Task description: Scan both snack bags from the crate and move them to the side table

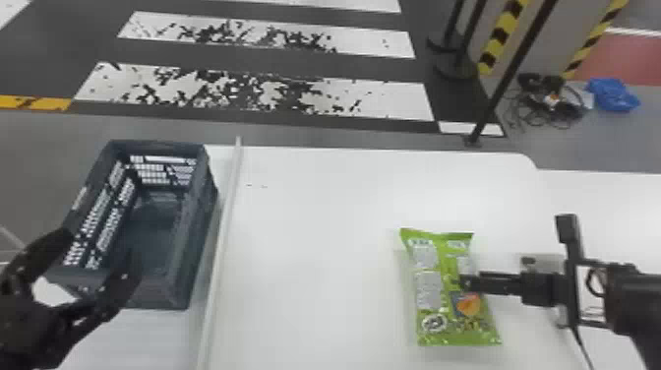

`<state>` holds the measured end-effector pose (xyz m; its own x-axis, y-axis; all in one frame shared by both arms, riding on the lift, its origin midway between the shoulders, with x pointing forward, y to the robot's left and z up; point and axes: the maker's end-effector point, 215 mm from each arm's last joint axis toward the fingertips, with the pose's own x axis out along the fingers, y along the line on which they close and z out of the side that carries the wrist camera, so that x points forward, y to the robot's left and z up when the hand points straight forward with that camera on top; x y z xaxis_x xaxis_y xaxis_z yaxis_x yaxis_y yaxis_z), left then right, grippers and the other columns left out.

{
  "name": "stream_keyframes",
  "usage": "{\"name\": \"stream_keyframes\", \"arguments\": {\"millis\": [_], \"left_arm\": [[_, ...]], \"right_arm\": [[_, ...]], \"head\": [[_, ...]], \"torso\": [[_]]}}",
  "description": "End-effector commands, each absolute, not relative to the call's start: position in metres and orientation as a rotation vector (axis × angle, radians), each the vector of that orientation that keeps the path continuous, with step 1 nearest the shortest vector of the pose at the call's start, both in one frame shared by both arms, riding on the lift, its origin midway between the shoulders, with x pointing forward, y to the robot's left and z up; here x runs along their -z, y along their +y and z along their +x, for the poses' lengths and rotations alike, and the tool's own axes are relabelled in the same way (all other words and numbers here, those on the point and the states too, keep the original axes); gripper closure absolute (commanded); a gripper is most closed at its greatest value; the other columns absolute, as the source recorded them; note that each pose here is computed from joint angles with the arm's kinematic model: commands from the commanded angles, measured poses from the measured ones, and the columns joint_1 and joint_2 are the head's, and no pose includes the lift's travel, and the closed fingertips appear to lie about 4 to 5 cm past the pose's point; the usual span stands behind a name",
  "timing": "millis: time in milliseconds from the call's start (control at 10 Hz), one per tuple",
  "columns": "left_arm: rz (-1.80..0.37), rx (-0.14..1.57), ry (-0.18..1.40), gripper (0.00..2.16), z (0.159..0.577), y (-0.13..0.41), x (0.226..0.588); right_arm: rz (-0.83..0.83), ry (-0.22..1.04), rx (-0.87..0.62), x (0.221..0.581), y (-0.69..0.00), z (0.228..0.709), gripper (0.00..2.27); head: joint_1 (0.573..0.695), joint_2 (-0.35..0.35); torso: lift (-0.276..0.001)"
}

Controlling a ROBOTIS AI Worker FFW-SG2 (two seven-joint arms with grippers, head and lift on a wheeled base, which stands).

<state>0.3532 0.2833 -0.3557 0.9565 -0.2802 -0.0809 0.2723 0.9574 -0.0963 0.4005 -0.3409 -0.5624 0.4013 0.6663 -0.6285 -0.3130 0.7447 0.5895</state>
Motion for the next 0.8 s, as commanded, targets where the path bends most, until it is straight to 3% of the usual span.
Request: {"name": "stream_keyframes", "arguments": {"millis": [0,500,600,700], "left_arm": [[-0.083,0.281,0.096,0.08,0.353,0.284,0.357],[-0.088,0.289,0.106,0.08,0.353,0.283,0.363],[-0.085,0.288,0.111,0.08,0.352,0.286,0.365],[-0.083,0.287,0.110,0.08,0.351,0.286,0.364]], "right_arm": [[0.400,0.986,-0.649,0.569,-0.342,0.395,0.10],[0.326,0.999,-0.670,0.592,-0.331,0.389,0.16],[0.312,1.003,-0.673,0.596,-0.329,0.389,0.69],[0.291,1.007,-0.665,0.597,-0.330,0.391,1.90]], "head": [[0.695,-0.088],[0.695,-0.084],[0.695,-0.079],[0.695,-0.075]], "torso": [[-0.029],[-0.029],[-0.029],[-0.029]]}}
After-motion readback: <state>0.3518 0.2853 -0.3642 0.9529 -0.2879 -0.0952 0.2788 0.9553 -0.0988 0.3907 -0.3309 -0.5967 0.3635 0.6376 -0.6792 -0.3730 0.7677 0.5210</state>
